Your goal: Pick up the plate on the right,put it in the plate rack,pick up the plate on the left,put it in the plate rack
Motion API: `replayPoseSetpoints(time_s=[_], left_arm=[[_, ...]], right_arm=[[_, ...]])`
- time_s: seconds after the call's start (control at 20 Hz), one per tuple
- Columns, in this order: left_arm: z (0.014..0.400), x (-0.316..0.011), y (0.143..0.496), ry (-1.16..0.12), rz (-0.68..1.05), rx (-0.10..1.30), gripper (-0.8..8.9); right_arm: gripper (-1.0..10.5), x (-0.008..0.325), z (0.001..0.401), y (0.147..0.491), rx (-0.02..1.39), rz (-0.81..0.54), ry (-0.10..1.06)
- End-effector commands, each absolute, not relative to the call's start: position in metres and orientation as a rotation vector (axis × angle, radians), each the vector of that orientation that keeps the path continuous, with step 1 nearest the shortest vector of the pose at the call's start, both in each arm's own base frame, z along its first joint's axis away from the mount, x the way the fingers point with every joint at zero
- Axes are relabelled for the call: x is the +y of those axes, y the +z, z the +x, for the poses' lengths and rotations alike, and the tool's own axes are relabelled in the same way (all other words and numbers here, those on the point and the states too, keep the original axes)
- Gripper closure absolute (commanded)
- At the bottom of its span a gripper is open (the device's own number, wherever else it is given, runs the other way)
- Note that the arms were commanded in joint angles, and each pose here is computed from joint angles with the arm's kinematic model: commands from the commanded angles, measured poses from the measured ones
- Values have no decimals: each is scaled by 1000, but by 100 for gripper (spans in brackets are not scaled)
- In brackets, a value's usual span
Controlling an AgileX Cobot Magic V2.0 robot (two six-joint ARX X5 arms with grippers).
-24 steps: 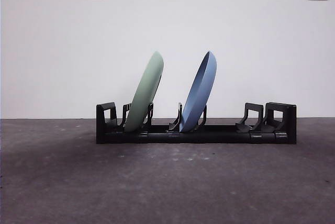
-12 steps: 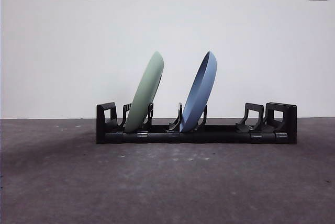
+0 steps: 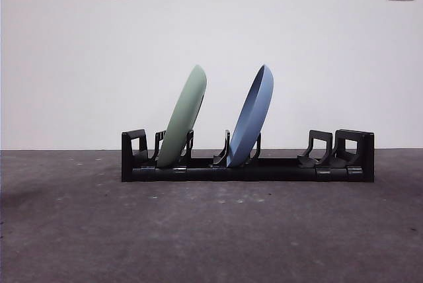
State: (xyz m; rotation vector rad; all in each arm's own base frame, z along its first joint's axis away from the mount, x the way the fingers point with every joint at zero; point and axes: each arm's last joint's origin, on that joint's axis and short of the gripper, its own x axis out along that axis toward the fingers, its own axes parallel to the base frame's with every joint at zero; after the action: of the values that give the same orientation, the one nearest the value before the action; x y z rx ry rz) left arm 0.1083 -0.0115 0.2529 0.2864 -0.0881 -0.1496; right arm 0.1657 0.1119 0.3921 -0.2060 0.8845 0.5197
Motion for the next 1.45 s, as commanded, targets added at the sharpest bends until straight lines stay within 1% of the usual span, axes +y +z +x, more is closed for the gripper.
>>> replayPoseSetpoints(time_s=[0.05,0.2,0.45,0.55,0.75,1.3,1.35,1.45], left_arm=[[107,-11,206,-151,202,-68,817],[104,-10,171,-153,143,-47,817],[97,-8,157,-120,128,75,817],[96,-7,149,-102,107,161,817],[96,-6,150,-104,43,161,817],[98,-6,147,-104,44,194,817],[98,-6,147,-104,44,197,817],[98,-6,146,-104,44,206,817]], right_arm=[[946,112,166,390,886,-201,512],[946,112,166,390,886,-201,512],[946,112,166,390,886,-201,512],[946,112,166,390,886,-202,512],[946,112,166,390,885,-203,509],[946,112,166,390,883,-206,502],[946,112,166,390,880,-218,504],[946,110,167,391,855,-302,491]])
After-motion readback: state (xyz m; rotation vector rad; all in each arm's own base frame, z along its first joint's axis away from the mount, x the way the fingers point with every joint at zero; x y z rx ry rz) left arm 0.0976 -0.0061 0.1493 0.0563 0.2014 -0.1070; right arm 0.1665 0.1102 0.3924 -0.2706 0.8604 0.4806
